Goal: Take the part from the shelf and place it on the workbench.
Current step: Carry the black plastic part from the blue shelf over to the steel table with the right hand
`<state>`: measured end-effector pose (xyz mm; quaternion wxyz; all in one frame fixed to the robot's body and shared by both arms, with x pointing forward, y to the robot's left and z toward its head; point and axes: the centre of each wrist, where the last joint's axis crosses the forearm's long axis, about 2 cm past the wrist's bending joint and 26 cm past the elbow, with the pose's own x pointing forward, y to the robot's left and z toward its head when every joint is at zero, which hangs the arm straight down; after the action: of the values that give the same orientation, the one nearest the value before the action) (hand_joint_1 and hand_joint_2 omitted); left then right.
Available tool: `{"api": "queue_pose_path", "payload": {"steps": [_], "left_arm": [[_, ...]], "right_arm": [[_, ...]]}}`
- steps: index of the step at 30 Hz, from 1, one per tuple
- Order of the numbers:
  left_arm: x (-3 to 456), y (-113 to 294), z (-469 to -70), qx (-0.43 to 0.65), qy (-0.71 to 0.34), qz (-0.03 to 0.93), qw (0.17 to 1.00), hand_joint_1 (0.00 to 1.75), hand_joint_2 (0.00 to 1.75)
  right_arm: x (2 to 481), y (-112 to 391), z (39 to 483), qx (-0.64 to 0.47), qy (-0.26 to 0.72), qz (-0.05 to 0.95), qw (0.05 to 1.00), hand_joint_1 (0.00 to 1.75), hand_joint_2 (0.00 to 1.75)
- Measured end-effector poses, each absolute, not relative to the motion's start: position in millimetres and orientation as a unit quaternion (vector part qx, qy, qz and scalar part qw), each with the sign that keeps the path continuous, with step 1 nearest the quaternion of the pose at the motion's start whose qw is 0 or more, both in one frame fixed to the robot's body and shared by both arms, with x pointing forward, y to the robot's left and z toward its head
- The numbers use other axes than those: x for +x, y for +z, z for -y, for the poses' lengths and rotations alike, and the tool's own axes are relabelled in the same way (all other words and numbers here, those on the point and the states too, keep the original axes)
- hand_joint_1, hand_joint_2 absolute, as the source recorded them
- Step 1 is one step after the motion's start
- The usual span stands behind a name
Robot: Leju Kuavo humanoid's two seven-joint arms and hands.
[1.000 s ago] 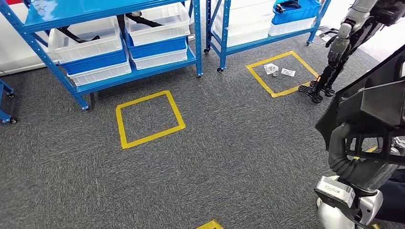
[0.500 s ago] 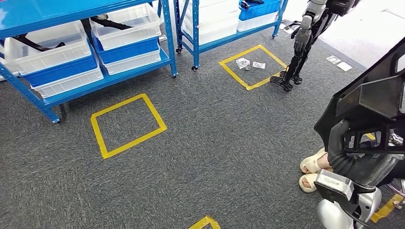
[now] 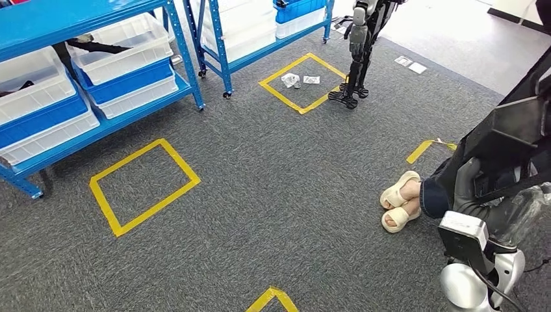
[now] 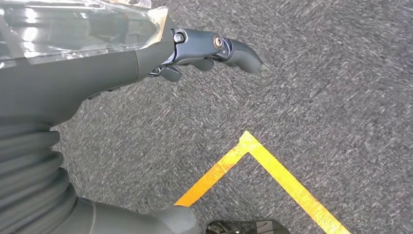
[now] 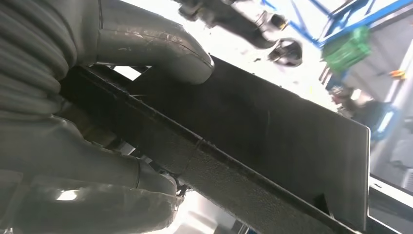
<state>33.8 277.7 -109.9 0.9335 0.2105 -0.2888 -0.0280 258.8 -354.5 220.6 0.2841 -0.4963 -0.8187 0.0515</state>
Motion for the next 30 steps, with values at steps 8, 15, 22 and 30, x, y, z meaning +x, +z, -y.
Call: {"api": "queue_pose_path", "payload": {"steps": [8, 15, 22, 30], "left_arm": [[31.0, -110.2, -278.3, 0.212, -0.027, 0.284, 0.935, 0.0, 1.75], [31.0, -110.2, -278.7, 0.214, -0.027, 0.282, 0.935, 0.0, 1.75], [30.5, -110.2, -278.5, 0.216, -0.026, 0.28, 0.935, 0.0, 1.75], [31.7, -110.1, -277.1, 0.216, -0.025, 0.28, 0.935, 0.0, 1.75]], "right_arm": [[262.2, 210.4, 359.9, -0.475, 0.041, 0.82, 0.318, 1.66, 1.75], [261.1, 205.4, 361.1, -0.465, 0.042, 0.821, 0.328, 1.66, 1.75], [258.4, 198.8, 362.0, -0.453, 0.036, 0.825, 0.336, 1.66, 1.75], [257.8, 196.4, 362.9, -0.447, 0.026, 0.829, 0.335, 1.66, 1.75]]}}
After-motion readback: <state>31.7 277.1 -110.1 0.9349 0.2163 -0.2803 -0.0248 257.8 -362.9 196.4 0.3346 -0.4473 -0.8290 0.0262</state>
